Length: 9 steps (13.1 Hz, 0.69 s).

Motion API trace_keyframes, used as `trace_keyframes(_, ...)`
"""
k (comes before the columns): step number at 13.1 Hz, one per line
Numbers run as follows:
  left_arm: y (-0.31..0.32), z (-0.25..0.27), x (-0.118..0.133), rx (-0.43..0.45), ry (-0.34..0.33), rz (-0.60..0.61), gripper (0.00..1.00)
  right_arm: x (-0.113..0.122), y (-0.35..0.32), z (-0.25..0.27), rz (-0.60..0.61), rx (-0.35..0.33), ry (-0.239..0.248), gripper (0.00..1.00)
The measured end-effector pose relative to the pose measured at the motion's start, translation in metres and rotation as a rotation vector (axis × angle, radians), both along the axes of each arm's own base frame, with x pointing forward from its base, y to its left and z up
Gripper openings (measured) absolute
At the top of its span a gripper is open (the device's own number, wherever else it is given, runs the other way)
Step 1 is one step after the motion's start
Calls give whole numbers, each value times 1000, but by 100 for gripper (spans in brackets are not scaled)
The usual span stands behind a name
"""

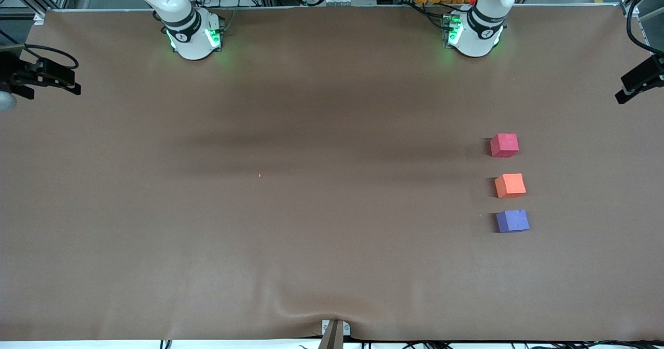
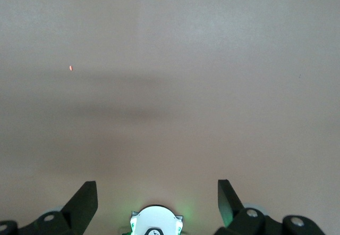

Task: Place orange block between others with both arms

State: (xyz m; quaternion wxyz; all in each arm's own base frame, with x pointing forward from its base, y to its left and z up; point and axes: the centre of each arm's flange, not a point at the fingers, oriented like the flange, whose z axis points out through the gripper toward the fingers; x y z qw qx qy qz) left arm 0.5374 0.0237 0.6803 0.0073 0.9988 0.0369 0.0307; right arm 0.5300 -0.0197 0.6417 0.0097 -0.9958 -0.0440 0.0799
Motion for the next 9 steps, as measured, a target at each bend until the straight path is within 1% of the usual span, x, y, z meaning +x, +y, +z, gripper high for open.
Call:
trace_keyframes(5, -8, -20, -12, -6, 48, -11, 100, 0, 0, 0, 0, 0, 1, 100)
trace_keyframes(9, -6, -26, -12, -7, 61, -8, 100, 0, 1, -1, 1, 0, 1, 100)
